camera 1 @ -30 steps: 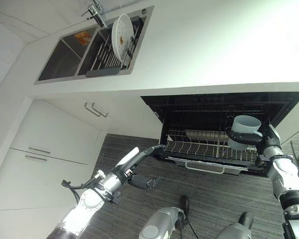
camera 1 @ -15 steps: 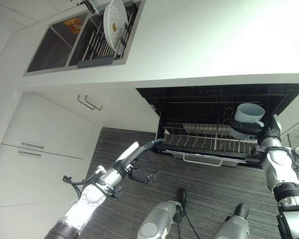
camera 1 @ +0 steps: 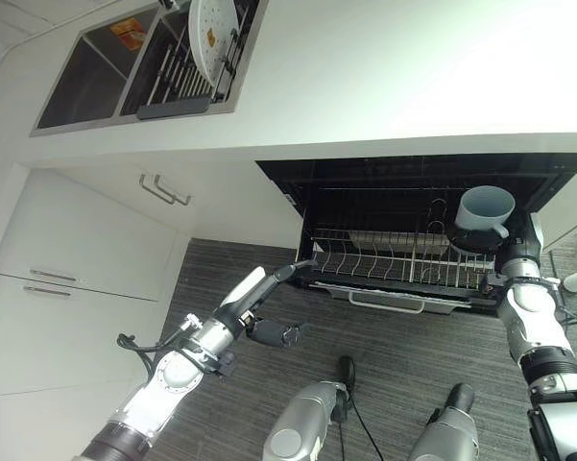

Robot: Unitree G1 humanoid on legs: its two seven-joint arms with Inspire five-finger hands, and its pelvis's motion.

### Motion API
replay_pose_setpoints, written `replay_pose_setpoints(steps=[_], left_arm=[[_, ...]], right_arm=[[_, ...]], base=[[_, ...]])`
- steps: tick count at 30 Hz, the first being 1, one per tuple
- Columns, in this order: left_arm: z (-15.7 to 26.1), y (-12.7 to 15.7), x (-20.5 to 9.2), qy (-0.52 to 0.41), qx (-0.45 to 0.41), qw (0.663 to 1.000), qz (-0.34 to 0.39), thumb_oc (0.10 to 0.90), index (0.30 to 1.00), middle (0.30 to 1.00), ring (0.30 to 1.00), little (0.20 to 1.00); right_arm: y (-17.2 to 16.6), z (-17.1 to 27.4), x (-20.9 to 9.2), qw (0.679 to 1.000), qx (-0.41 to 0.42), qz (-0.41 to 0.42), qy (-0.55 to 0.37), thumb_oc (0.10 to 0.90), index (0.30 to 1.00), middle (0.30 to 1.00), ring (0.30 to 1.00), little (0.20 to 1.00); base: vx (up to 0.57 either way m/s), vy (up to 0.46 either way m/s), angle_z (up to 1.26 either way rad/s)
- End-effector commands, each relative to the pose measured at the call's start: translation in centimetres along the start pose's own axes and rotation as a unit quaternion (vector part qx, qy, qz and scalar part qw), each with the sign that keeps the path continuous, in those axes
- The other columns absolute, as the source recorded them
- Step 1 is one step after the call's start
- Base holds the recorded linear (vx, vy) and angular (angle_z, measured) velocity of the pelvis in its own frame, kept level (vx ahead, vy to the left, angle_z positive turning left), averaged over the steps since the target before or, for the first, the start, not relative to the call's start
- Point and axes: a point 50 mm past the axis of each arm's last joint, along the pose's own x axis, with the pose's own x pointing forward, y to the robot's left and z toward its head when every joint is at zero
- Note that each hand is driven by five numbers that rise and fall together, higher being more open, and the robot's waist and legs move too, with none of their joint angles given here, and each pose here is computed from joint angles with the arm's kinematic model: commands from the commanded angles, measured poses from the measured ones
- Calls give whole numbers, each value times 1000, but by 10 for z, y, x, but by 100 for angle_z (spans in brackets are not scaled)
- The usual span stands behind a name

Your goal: Place the dishes in the dishwasher.

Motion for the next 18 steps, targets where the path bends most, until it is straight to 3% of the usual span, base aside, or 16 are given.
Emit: replay_pose_setpoints(steps=[1, 5, 10, 18], left_arm=[[32, 29, 7, -92, 47, 993, 64, 800, 900, 900, 900, 900], [29, 32, 4, -89, 57, 992, 69, 800, 900, 900, 900, 900], [30, 42, 1, -87, 92, 990, 70, 800, 900, 900, 900, 900], [35, 61, 2, -75, 140, 985, 70, 800, 900, 900, 900, 900]], right_arm=[[30, -16, -9, 999, -37, 4, 32, 800, 900, 900, 900, 900], [42, -35, -22, 980, -173, 28, 94, 800, 900, 900, 900, 900], [41, -47, -30, 933, -317, 69, 158, 800, 900, 900, 900, 900], [42, -44, -35, 899, -375, 127, 189, 800, 900, 900, 900, 900]], base=[[0, 0, 0], [-40, -52, -4], [-59, -148, -1], [-46, -164, -1]])
